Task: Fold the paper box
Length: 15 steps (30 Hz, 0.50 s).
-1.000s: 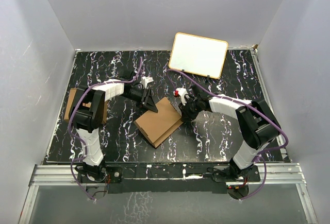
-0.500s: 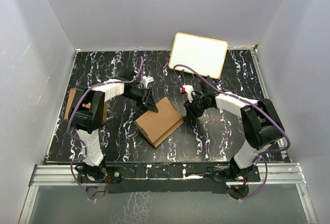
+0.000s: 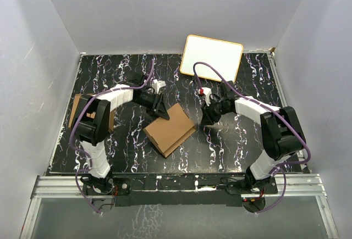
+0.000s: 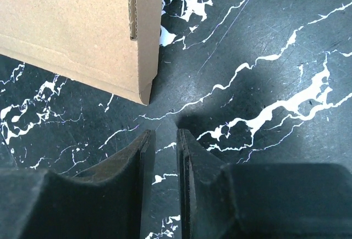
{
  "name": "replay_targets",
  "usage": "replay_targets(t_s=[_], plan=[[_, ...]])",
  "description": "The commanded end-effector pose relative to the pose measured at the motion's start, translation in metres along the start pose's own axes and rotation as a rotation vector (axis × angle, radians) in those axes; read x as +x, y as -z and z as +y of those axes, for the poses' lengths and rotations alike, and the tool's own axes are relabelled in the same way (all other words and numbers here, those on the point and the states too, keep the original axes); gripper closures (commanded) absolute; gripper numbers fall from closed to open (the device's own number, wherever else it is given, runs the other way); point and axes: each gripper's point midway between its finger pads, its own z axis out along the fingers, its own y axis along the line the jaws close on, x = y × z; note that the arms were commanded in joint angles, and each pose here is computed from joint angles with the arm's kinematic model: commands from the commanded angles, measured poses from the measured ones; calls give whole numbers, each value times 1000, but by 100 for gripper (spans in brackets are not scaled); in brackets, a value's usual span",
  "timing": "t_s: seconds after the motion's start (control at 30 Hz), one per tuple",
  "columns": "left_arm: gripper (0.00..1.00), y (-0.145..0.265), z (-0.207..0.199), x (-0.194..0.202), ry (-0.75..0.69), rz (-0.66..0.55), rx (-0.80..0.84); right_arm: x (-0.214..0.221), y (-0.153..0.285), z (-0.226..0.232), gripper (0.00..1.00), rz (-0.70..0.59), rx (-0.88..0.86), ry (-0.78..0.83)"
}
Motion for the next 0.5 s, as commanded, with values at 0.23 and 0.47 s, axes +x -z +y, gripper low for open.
replay_targets(t_s=[0.23,0.47], plan=[[100,7,-6,5,-152,11,-278,-27,3,-11,74,-65,31,-3],[100,6,-16,10,-229,14,-343,-27,6,-14,74,-75,35,-17]])
